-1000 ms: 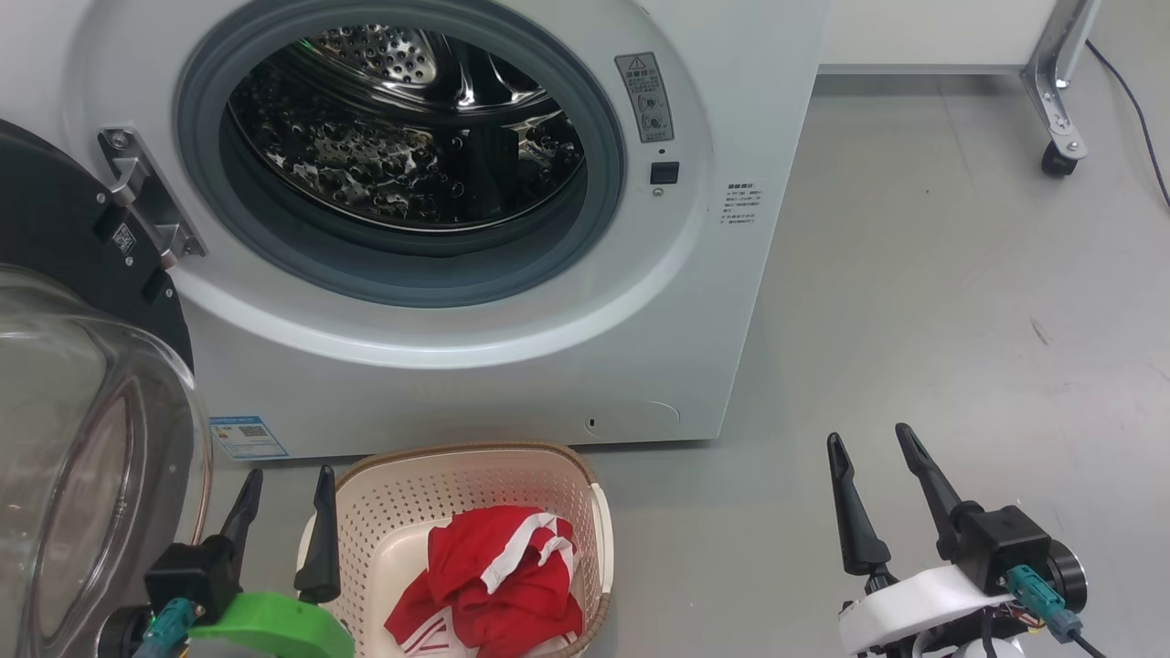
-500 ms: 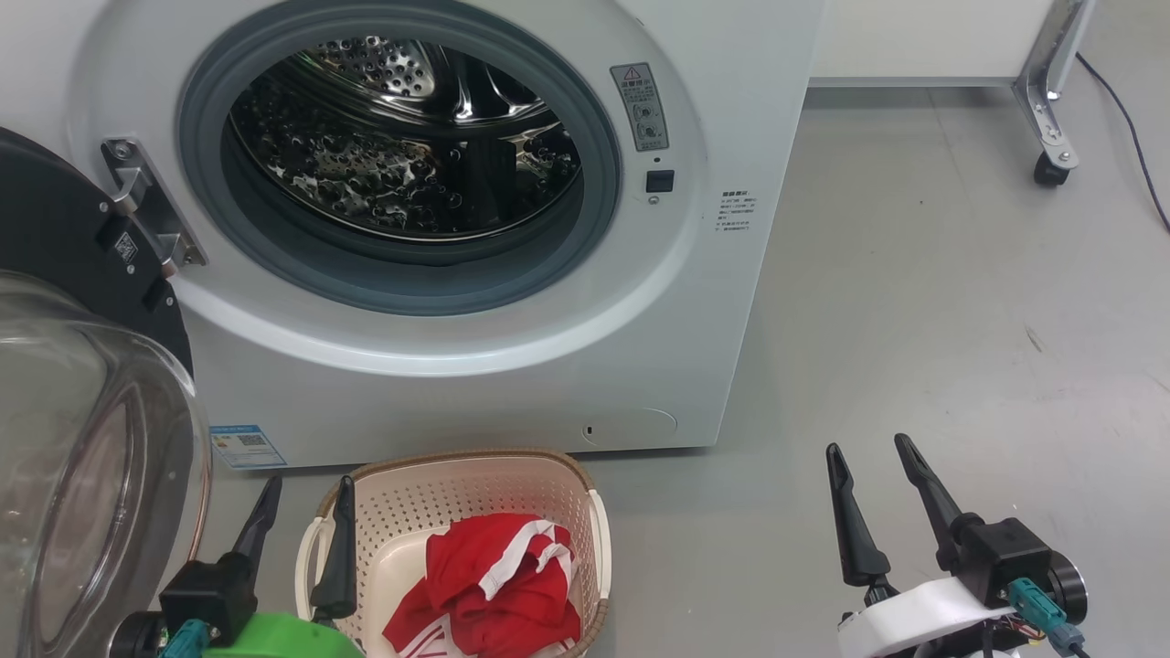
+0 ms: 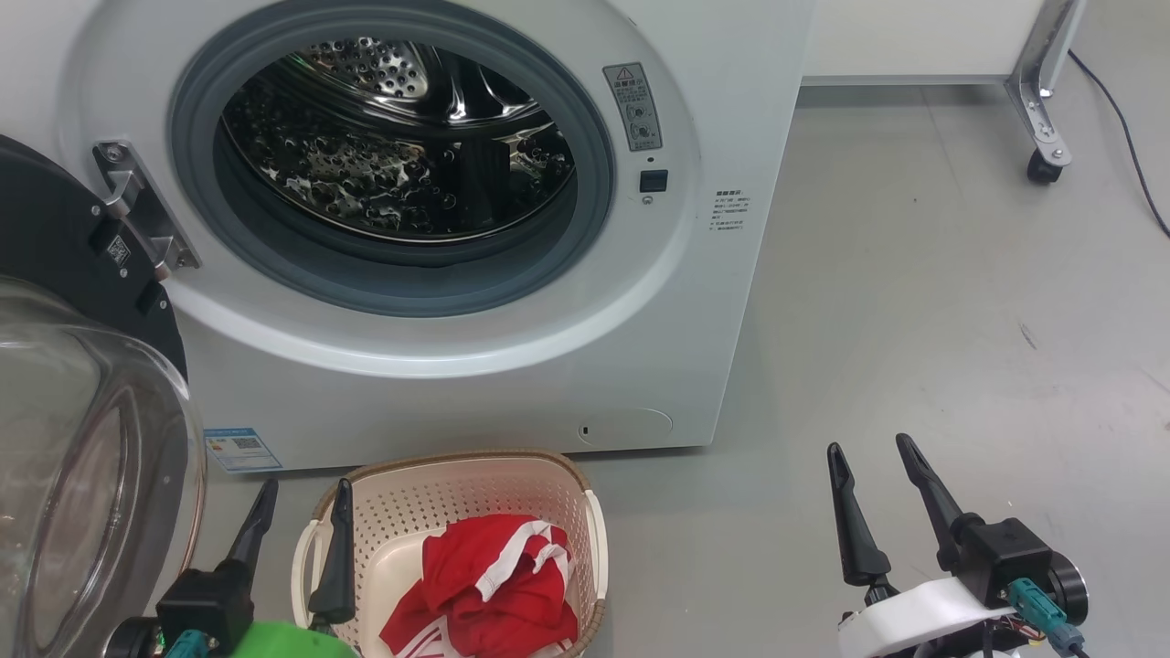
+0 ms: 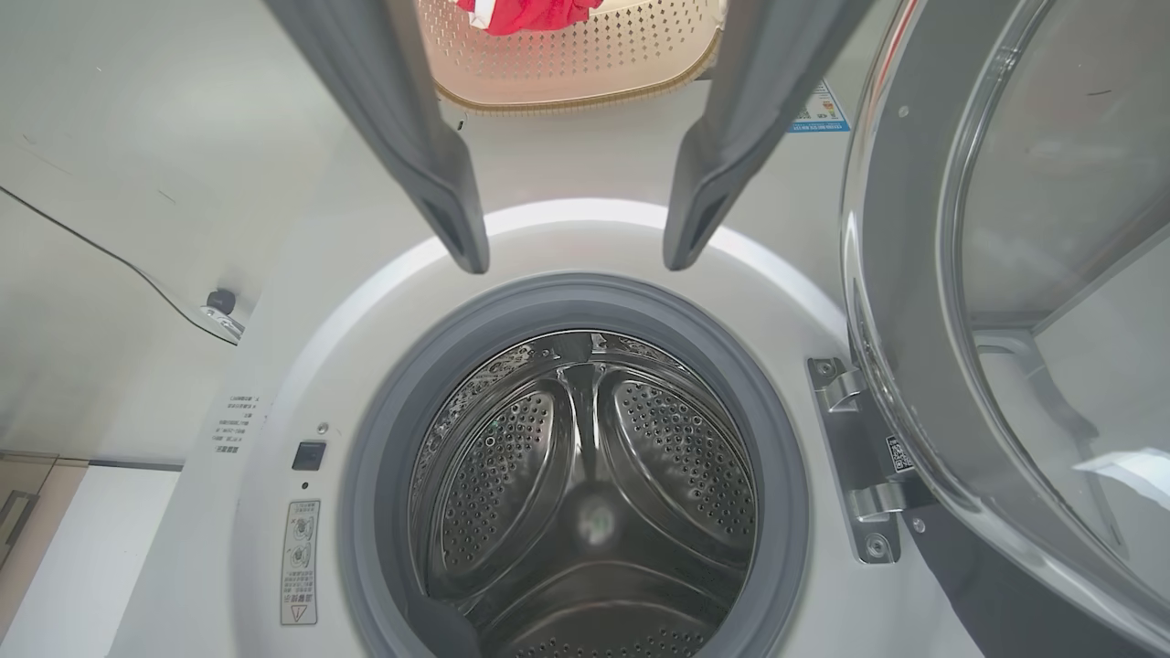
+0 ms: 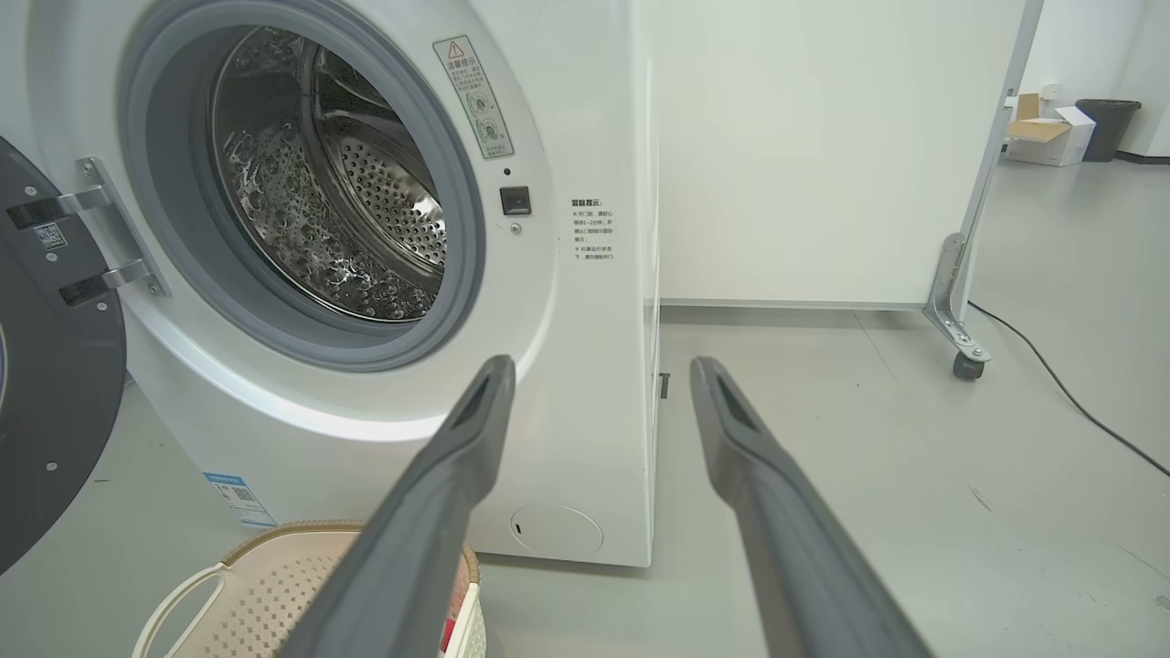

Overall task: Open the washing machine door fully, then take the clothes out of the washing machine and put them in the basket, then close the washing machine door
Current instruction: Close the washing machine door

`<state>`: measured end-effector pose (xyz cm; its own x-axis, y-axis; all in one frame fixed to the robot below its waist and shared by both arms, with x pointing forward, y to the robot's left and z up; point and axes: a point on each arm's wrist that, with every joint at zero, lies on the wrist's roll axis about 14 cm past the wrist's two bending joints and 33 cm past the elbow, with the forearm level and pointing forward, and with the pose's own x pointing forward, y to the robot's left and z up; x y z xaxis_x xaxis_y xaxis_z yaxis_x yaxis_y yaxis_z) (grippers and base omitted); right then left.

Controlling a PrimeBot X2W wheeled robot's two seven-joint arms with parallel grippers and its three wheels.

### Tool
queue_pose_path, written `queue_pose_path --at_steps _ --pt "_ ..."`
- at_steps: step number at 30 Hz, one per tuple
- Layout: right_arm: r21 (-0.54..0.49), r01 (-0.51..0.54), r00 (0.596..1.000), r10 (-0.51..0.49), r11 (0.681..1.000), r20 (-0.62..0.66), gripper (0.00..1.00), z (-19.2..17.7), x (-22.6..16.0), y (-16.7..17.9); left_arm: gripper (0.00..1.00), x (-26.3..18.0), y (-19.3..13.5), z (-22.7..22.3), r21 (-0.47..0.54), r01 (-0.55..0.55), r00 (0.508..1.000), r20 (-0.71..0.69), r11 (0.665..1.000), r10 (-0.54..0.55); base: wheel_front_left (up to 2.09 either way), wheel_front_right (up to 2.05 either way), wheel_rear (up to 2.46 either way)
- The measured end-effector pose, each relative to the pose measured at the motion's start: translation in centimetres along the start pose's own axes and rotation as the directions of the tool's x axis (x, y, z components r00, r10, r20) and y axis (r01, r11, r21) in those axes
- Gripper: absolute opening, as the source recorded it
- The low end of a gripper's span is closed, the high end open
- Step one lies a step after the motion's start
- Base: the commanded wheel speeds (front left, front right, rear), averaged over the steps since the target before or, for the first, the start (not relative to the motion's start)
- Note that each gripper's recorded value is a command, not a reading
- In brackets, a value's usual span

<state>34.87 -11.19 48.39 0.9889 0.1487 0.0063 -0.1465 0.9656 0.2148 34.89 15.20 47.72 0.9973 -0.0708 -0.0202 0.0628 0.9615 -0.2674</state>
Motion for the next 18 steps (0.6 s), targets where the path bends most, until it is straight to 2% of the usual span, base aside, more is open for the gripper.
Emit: queue_pose_path --at_steps 18 --pt "0.0 -0.002 1.0 0.002 1.0 0.005 1.0 0.16 -0.07 0.08 1.0 -0.17 -0.29 0.64 0.021 0.006 1.0 0.01 1.0 -0.006 -0.11 0.11 0.0"
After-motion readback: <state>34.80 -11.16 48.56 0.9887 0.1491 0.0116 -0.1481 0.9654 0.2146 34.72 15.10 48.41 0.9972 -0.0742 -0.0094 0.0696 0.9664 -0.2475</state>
